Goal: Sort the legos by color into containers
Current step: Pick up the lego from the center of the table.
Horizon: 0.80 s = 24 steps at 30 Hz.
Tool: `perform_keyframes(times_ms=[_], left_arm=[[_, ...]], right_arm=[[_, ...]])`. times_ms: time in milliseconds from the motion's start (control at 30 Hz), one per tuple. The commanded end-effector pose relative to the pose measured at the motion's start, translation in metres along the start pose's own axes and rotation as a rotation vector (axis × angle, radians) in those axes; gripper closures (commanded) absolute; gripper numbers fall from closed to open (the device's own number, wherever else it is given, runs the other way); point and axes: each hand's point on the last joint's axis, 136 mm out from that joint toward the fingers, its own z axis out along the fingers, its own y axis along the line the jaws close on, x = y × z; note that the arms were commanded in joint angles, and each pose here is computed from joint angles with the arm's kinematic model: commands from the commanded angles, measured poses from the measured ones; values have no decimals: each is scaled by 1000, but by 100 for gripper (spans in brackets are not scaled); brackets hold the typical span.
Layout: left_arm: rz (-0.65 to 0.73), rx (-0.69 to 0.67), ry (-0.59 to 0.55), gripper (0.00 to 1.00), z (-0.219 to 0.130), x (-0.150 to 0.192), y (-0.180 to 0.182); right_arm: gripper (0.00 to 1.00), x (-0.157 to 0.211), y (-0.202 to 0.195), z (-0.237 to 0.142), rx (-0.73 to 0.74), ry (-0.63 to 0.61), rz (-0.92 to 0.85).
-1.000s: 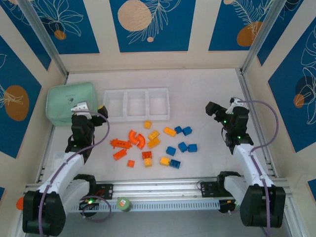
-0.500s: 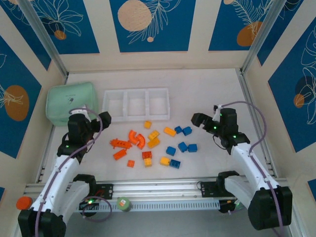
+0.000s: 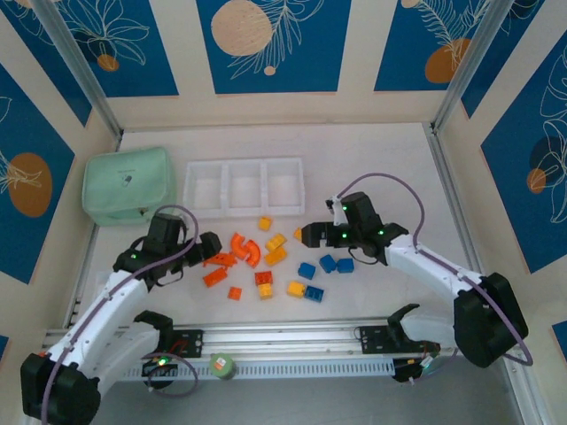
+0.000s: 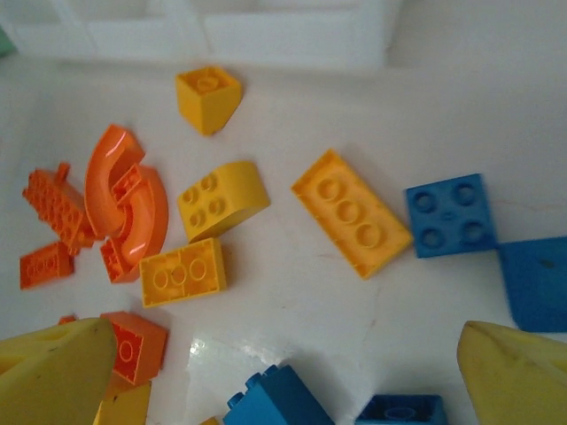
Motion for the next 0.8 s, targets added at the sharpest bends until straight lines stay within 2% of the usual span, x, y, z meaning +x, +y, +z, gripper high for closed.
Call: perform_keyframes(times_ms=[0,300,567,767], left_arm=[[-57,-19,31,7,-2,9,-4],[-67,-52,72,13,24,15,-28],[-147,-108,56,19,49,18,-24],[-180,-124,78,19,65,21,-25]], right_arm=[[1,-9,22,9,-63,-32,-96],[1,10,50,36,-93,-14,-271],[1,12,52,34,-60,-72,-315],[1,12,48,33,-30,-83,-320]])
